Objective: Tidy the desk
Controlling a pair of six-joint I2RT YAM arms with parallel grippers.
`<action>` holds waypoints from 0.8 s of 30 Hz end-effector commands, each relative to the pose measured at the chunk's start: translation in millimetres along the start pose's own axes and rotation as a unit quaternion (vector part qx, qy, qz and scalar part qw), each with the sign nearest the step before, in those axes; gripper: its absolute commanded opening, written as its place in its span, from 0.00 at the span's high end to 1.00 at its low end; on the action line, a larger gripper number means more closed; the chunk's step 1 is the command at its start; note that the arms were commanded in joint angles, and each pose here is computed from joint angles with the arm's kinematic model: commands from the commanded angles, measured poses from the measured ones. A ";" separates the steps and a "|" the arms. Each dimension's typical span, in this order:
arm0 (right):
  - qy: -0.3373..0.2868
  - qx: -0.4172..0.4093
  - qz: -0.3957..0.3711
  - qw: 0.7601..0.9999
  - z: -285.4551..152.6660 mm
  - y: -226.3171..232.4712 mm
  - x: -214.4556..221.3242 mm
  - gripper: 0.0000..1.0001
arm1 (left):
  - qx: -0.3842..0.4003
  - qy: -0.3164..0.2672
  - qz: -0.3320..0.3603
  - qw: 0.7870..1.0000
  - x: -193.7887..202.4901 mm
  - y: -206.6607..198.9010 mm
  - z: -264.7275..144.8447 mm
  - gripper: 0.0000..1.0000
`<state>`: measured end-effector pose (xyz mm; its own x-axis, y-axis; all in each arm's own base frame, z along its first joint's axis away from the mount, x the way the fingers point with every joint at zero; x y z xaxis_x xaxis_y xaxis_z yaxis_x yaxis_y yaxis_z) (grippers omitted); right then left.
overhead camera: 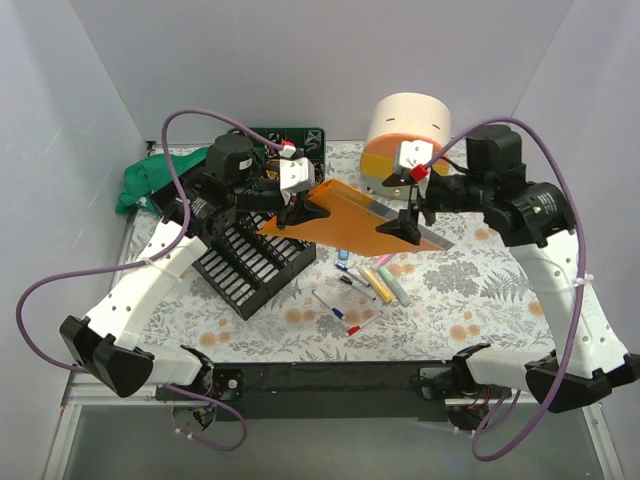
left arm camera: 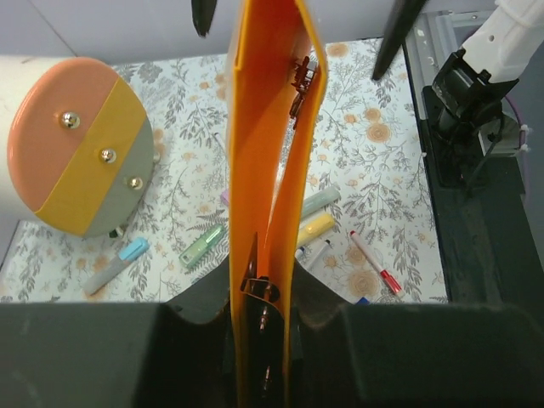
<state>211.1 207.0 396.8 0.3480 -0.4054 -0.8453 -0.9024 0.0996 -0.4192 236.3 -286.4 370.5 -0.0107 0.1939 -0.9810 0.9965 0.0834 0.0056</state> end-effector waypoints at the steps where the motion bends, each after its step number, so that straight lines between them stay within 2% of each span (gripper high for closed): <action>1: 0.037 -0.027 0.000 0.999 22.1 14.4 -7.0 0.06 | -0.037 0.013 0.011 0.999 -17.7 1.6 -5.6 1.00; 3: 0.050 -0.041 -0.002 0.998 33.2 19.1 -0.9 0.07 | -0.044 0.027 0.007 0.999 -15.2 0.5 -2.7 1.00; 7: 0.086 -0.075 -0.016 0.993 54.6 37.8 11.5 0.21 | -0.063 0.053 0.008 0.997 -6.6 1.9 -0.2 1.00; 15: 0.089 -0.103 -0.028 0.990 61.3 45.4 11.8 0.46 | -0.074 0.064 0.017 0.995 -6.8 -7.5 -8.4 1.00; 16: 0.088 -0.106 -0.030 0.990 61.3 45.7 11.2 0.63 | -0.075 0.063 0.018 0.995 -7.1 -8.7 -9.9 1.00; 19: 0.076 -0.122 -0.030 0.989 61.9 51.5 7.6 0.98 | -0.079 0.062 0.019 0.995 -6.9 -11.0 -13.3 1.00; 23: 0.041 -0.138 -0.045 0.989 54.7 58.9 -7.7 0.99 | -0.087 0.051 0.016 0.995 -11.4 -13.9 -17.7 1.00; 24: 0.032 -0.137 -0.051 0.989 52.6 59.1 -12.5 0.99 | -0.102 0.034 0.021 0.994 -19.2 -13.5 -22.0 0.90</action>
<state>195.5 267.7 344.6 0.3745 -0.5444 -0.7506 -0.9189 -0.1098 -0.3788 217.3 -284.5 348.2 -0.0734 0.3756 -0.9239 0.9850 0.1722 -0.0083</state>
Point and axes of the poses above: each gripper's point midway between its finger pads, its own z axis out along the fingers, its own y axis along the line the jaws close on, x = y × z, the point moved 1 cm from there along -z, back along the fingers, and after that the axes turned 11 degrees about -z, right-handed, at the moved point
